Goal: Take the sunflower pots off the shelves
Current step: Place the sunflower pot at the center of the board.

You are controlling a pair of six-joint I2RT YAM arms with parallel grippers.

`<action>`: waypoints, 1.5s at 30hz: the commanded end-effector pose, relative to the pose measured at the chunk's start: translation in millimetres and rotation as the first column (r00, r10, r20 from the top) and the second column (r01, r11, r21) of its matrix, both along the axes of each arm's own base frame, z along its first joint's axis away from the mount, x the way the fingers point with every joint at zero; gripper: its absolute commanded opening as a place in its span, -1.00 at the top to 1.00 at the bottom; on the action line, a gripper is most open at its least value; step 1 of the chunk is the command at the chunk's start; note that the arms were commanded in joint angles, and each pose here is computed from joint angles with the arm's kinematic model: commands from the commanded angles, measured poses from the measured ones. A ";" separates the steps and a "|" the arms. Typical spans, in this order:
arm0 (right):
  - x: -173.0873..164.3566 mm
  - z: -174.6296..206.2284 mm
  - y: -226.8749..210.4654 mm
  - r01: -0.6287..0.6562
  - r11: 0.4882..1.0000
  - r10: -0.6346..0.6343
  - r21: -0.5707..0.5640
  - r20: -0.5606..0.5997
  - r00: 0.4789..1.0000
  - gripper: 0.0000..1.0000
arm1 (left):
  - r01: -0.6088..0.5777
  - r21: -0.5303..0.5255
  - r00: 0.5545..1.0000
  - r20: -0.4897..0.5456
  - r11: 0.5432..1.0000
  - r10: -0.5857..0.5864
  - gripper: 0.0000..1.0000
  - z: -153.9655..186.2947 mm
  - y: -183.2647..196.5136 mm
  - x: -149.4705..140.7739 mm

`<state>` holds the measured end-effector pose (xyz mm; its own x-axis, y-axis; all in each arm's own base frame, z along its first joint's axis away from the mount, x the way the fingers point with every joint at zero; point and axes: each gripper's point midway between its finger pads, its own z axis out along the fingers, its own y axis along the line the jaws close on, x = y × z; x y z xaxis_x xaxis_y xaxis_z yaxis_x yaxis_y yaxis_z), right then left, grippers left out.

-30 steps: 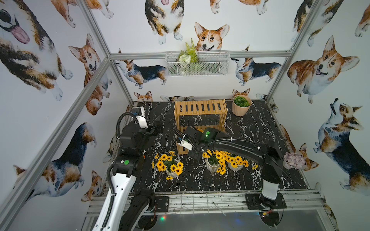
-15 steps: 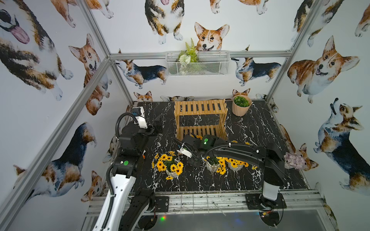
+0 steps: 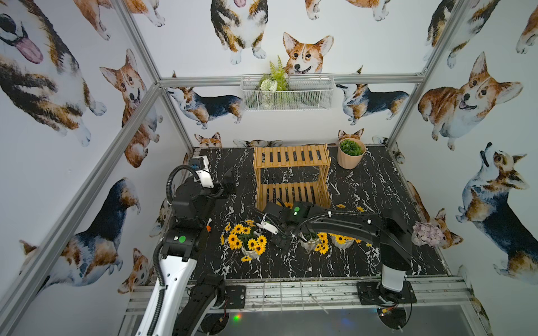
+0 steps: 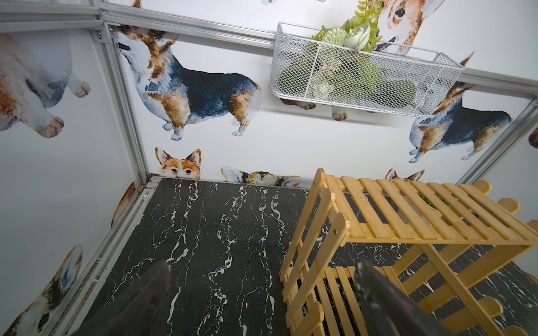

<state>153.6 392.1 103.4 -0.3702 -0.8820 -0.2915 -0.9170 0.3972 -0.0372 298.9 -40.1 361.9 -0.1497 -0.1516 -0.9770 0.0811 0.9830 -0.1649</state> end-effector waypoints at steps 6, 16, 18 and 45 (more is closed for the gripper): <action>-2.9 -6.8 5.3 0.013 1.000 -0.013 0.021 -0.006 1.000 1.00 | -0.011 -0.003 1.000 0.014 1.000 0.011 -1.00 4.1 2.4 -0.7; -8.7 -23.0 2.3 0.014 1.000 -0.014 -0.005 -0.025 1.000 1.00 | -0.012 -0.003 1.000 0.014 1.000 0.012 -1.00 3.8 2.7 -1.4; -9.9 -24.1 2.9 0.013 1.000 -0.014 -0.005 -0.030 0.999 1.00 | -0.014 -0.003 1.000 0.014 1.000 0.014 -1.00 4.0 3.0 -1.4; -6.0 44.7 11.4 -0.004 0.984 -0.006 0.180 0.057 0.998 -0.31 | -0.017 0.003 1.000 0.013 1.000 0.017 -1.00 4.0 3.8 -1.5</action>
